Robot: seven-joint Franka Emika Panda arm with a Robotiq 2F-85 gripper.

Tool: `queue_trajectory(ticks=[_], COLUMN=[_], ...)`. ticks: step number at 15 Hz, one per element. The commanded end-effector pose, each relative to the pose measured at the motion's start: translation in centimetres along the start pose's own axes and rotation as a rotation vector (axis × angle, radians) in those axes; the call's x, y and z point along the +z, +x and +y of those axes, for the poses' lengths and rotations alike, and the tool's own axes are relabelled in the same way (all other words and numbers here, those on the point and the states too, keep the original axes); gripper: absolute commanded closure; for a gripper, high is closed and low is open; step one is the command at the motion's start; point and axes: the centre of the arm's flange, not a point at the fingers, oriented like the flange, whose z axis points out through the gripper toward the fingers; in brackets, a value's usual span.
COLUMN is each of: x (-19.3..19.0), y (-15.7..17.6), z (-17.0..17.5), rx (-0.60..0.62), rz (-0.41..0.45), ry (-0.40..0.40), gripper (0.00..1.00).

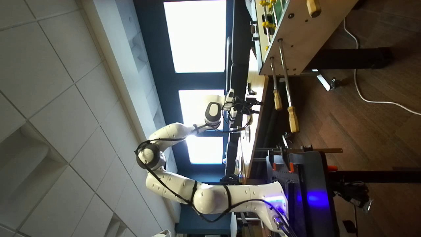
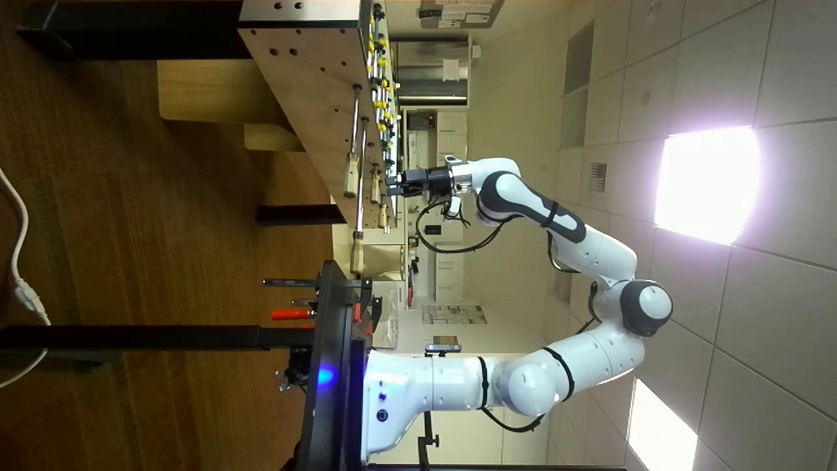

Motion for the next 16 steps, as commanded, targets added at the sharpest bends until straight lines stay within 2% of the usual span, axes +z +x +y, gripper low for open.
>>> queue_trajectory(ticks=[1,16], x=[0.0,4.3], y=[1.2,3.7], z=[0.6,0.7], rx=[0.015,0.005], rz=[0.038,0.028], ry=[-0.021,-0.047], gripper=[0.0,0.0])
